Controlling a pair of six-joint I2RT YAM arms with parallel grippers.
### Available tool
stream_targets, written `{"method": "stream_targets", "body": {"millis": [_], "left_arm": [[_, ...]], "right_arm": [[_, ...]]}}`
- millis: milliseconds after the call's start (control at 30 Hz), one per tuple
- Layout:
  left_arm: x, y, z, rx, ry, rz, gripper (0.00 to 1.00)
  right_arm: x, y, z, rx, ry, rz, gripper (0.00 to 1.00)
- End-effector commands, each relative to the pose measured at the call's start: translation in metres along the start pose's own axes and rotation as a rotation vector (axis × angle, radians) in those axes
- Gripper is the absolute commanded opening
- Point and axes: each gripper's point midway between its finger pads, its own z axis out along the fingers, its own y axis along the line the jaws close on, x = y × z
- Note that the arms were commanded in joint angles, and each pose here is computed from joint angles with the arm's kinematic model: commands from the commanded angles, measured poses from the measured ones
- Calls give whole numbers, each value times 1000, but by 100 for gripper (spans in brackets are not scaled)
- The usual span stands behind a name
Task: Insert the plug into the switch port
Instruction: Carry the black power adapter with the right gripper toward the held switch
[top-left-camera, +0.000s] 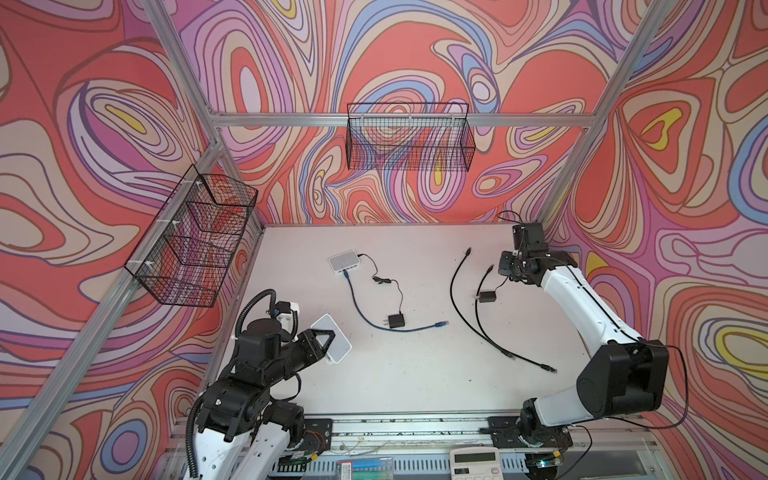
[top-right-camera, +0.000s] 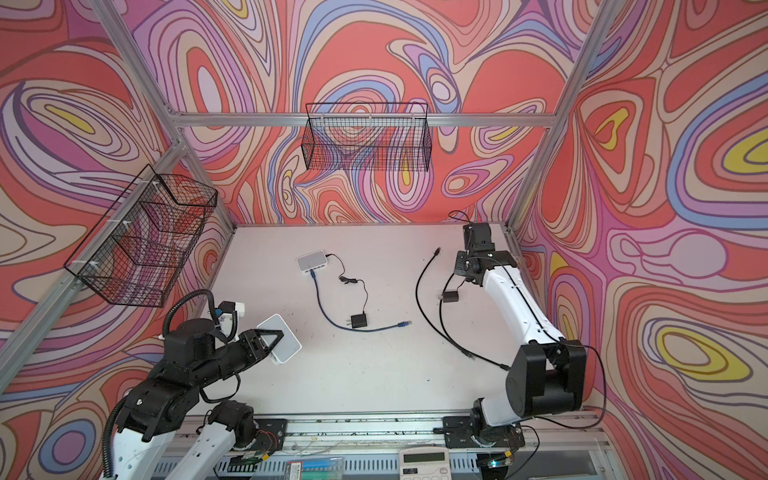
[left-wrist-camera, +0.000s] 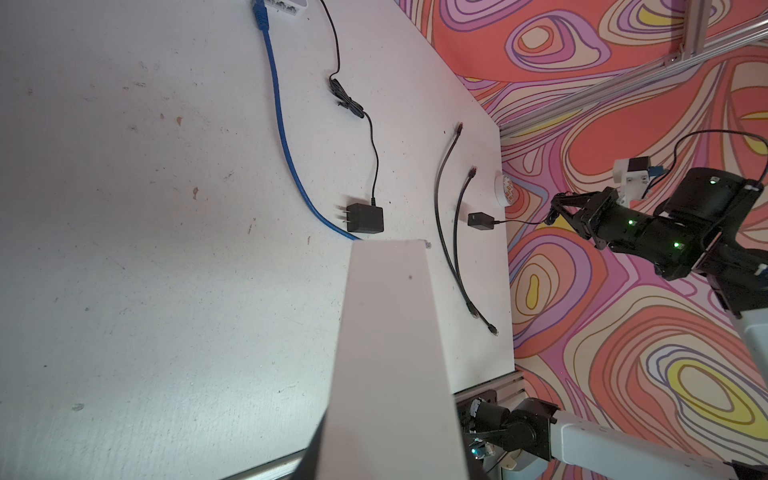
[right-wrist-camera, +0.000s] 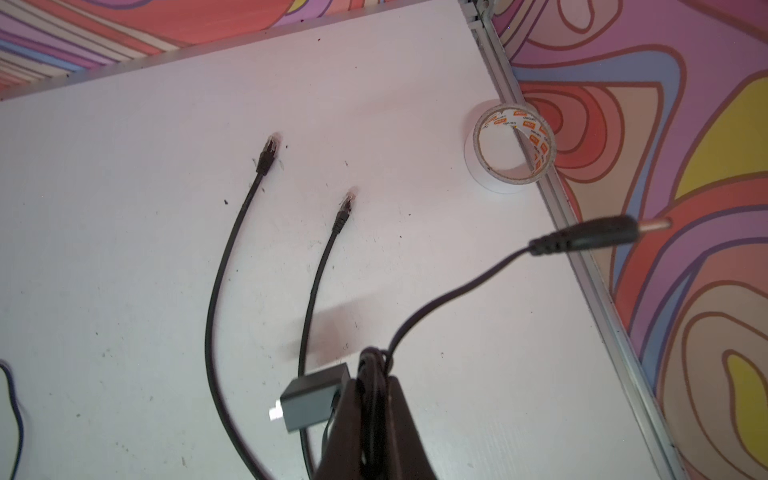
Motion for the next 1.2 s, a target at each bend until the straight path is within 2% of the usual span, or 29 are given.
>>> {"method": "stream_targets", "body": {"millis": [0,200,433,700,1167], "left_arm": [[7,6,2,0,17,-34,0],[10,9,7,0,28,-55,0],[4,10,11,-8,7,-62,0],[-4,18,22,-50,-10,-57,0],[-9,25,38,-78,0,-33,0]], "right_arm": [[8,14,-23,2,-44,-149,0],[39,59,-43,-15,-40,-395,0],[91,103,-37,-38,37,-582,0],[148,145,-25,-105,95,-681,0],[231,207,-27,-188,183,-823,0]]}}
